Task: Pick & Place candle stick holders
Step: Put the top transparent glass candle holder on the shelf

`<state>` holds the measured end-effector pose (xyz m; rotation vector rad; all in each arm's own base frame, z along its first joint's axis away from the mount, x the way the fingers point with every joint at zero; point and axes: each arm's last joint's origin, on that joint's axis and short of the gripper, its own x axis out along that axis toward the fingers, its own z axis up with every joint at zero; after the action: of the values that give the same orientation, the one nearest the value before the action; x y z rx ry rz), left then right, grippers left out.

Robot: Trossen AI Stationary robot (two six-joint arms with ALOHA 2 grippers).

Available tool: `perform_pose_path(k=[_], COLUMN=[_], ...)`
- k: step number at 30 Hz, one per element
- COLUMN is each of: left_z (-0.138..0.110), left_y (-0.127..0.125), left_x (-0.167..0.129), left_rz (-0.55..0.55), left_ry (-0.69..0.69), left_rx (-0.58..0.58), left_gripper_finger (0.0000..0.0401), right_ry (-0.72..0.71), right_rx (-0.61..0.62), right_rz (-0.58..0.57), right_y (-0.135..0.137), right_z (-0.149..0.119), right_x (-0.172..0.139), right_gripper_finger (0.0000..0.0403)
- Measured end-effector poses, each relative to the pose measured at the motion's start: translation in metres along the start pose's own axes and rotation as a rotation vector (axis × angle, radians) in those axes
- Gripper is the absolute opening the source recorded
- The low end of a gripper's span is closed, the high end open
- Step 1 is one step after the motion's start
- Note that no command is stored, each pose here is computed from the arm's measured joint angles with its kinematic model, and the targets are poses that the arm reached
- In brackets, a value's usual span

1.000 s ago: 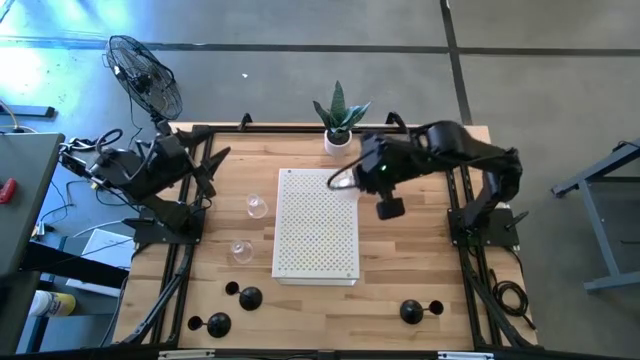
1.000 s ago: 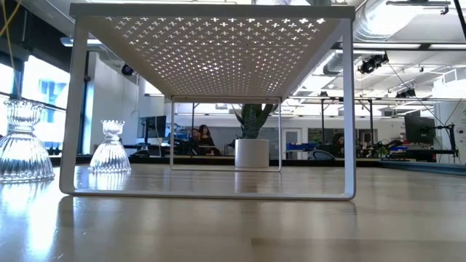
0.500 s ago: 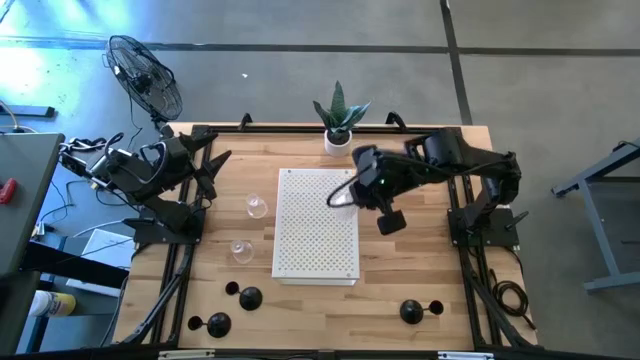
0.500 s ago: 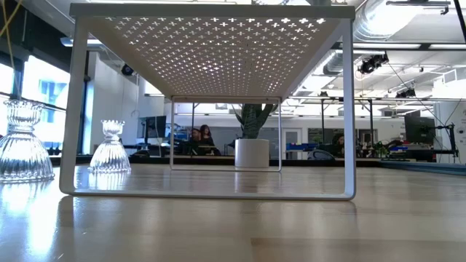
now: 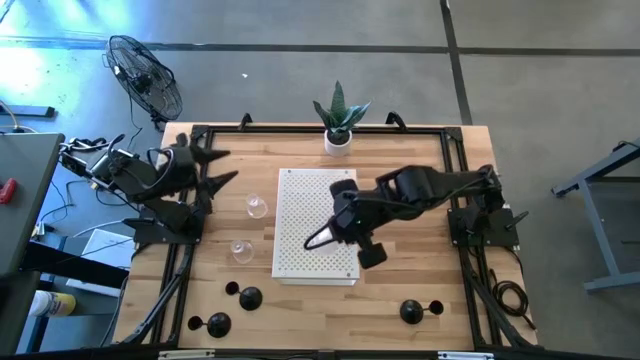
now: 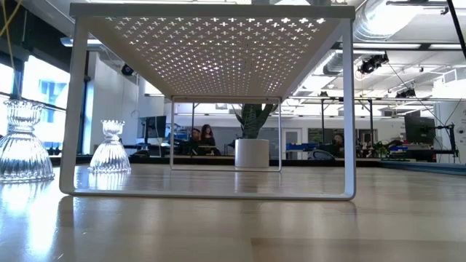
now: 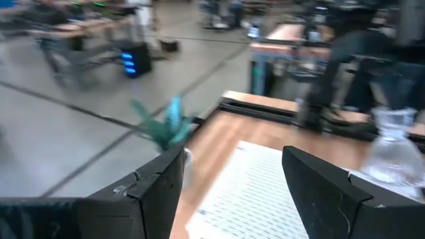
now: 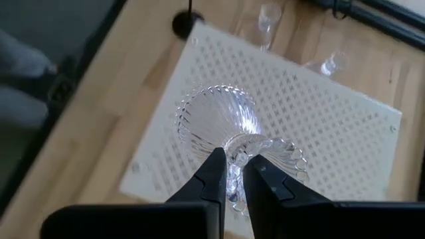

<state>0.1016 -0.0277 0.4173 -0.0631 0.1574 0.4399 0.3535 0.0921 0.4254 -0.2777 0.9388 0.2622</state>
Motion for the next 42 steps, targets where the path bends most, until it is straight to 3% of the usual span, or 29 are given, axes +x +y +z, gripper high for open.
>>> perform_pose_path(k=[6,10,16,25,36,42], left_z=[-0.001,-0.002,-0.002,-0.002,-0.002,-0.002], left_y=[-0.004,-0.007,-0.009,-0.009,-0.009,-0.009], left_x=[0.000,-0.001,-0.001,-0.002,-0.002,-0.002], left_rz=[-0.156,-0.238,-0.314,-0.319,-0.322,-0.321], left_ry=[0.039,0.059,0.076,0.078,0.079,0.078], left_rx=[0.000,0.000,-0.001,0.000,0.000,0.000], left_gripper_finger=[0.0250,0.0250,0.0250,0.0250,0.0250,0.0250], right_ry=[-0.095,-0.078,-0.042,0.015,0.131,0.165], right_rx=[0.131,0.207,0.288,0.324,0.391,0.435], right_rz=[-0.036,-0.104,-0.084,-0.069,-0.131,-0.094], right_y=[-0.003,-0.002,0.007,0.024,0.023,0.025], right_z=[0.010,0.009,0.011,0.016,0.004,0.002], right_x=[0.001,0.002,0.017,0.049,0.052,0.053], right_gripper_finger=[0.0025,0.0025,0.0025,0.0026,0.0025,0.0026])
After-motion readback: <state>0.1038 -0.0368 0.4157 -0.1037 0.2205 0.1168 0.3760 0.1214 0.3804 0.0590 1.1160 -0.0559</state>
